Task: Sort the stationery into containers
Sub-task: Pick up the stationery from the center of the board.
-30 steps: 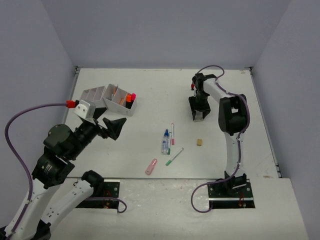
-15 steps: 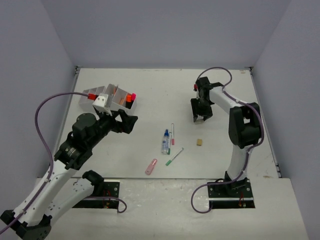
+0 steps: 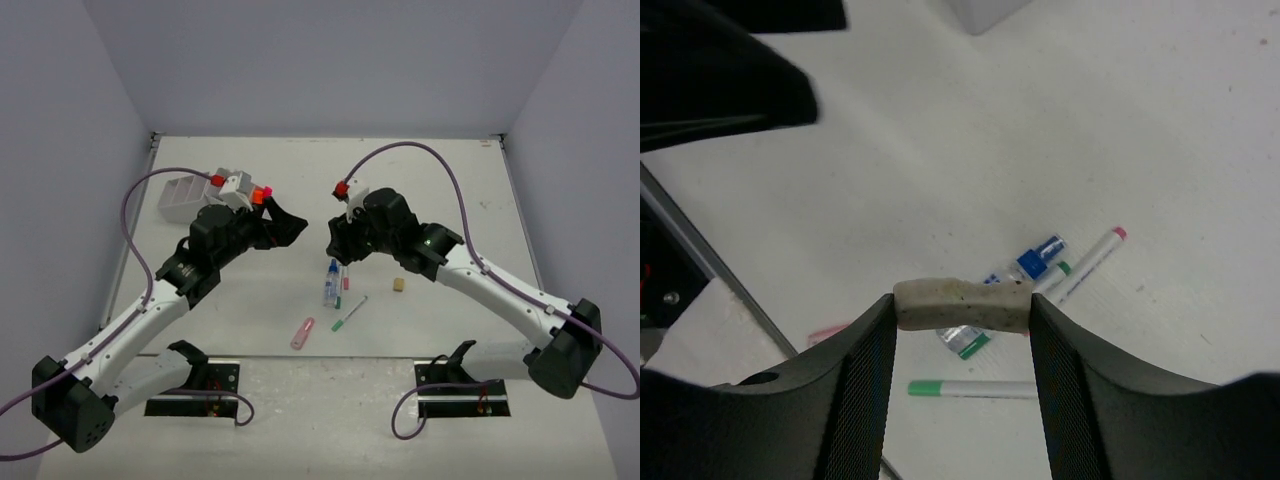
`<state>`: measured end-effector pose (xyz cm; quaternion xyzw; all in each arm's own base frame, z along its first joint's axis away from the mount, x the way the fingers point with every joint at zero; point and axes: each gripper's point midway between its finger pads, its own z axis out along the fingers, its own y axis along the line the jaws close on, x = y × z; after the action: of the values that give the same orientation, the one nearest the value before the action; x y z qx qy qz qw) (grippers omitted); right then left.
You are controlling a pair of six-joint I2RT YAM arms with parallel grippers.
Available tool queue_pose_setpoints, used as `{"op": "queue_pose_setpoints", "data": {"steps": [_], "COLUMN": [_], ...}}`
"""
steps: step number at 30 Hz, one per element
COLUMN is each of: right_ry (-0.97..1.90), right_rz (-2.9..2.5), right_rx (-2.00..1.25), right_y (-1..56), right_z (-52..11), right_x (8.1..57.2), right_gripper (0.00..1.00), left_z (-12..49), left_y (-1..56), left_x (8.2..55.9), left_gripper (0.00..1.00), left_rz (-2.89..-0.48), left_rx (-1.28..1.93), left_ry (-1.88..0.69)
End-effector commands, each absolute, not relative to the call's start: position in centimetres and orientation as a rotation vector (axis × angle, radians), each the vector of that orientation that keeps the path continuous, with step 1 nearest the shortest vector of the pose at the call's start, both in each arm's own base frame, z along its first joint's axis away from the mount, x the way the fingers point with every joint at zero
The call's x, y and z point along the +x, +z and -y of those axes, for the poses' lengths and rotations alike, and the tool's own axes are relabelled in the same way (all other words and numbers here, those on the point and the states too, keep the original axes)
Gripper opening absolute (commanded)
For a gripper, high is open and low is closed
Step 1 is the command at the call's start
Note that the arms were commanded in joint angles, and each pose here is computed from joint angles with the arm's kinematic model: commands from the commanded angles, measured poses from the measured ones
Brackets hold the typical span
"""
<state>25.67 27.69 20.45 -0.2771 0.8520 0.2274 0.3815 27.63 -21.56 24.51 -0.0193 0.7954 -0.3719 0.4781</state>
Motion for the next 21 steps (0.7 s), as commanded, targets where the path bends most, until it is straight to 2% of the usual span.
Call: {"op": "queue_pose_setpoints", "data": {"steps": [1, 4, 14, 21], "right_ry": [0.753, 0.781, 0.760, 0.744], "right_rz": [-1.931, -1.864, -1.888, -1.871], "right_rx": [-0.757, -0.807, -0.835, -0.802], "right_y": [25.5, 27.0, 27.0, 28.2], "right_z": [-30.3, -31.0, -31.2, -31.0], "right_x": [24.3, 22.6, 21.9, 22.2], "right_gripper": [0.19, 0.20, 0.20, 0.21], "left_z": [24.4, 26.6, 30.2, 31.1], "left_y": [26.6, 27.1, 28.4, 27.4], "left_x": [27.2, 26.3, 24.4, 23.8], "left_gripper": [0.97, 0.94, 0.76, 0.72], "left_rz": [-1.872, -1.856, -1.806, -1.841], "left_rx": [-0.054, 0.023, 0.181, 0.239], "left_ry": [-1.147, -1.289, -1.439, -1.465]}}
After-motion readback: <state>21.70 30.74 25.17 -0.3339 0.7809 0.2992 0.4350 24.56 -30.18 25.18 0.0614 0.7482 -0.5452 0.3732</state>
